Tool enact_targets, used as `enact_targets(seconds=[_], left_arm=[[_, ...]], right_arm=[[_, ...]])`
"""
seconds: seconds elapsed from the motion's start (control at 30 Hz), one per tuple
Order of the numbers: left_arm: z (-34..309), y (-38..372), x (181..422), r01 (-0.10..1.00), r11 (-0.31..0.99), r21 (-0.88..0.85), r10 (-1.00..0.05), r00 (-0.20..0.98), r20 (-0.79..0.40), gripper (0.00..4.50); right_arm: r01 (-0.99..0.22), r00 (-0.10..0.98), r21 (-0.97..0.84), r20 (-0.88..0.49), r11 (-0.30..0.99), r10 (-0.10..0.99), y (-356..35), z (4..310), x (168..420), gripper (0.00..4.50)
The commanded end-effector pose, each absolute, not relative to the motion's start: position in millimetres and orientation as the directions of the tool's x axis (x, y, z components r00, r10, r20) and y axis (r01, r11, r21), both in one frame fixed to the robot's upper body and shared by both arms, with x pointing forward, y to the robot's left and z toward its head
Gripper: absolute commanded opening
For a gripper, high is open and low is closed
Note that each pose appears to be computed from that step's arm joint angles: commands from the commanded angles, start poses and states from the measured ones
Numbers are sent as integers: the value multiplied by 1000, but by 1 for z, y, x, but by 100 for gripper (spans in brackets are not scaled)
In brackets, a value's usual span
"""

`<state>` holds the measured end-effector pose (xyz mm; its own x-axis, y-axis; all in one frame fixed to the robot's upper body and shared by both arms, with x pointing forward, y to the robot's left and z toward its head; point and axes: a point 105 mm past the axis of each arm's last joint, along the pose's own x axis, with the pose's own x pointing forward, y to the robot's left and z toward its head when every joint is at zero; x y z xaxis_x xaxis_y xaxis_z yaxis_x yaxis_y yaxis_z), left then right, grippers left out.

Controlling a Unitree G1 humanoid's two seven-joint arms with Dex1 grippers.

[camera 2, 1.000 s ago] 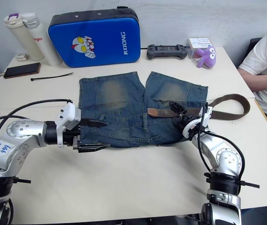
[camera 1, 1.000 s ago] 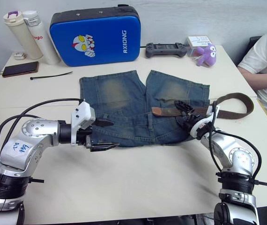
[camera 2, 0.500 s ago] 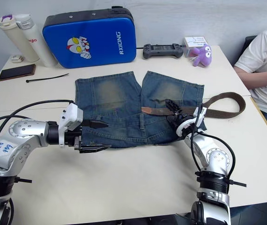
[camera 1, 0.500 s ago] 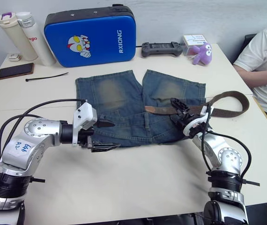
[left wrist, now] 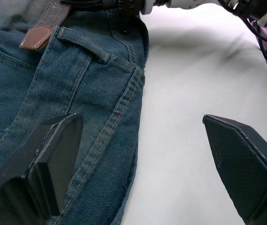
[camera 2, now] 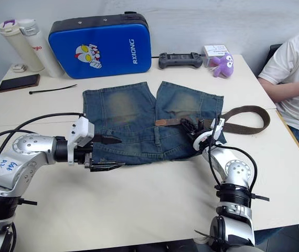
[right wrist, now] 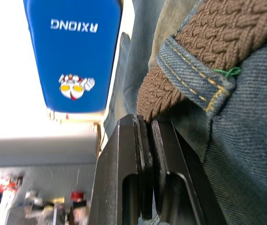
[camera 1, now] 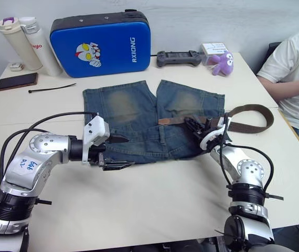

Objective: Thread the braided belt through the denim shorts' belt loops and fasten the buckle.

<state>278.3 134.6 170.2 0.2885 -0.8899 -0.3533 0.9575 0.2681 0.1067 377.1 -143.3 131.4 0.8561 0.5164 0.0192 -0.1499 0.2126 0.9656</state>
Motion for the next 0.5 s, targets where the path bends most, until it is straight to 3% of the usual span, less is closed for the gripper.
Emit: enact_targets(seconds=[0.03,0.2,0.33,0.5], left_arm=[[181,139,277,953,260,152,-889,298,-348,450],[181,137,280,951,267,158,-887,307,-344,450],[181,136,278,952,266,153,-889,304,-342,450],[181,137,278,951,268,157,-885,307,-349,450]], right_arm=[[-167,822,970,38,178,568,-156,132,363,6],[-264,814,956,152,125,561,-185,150,354,6],[-251,875,963,183,96,449,-214,146,360,6],[-344,849,939,311,1,428,-212,156,348,6]])
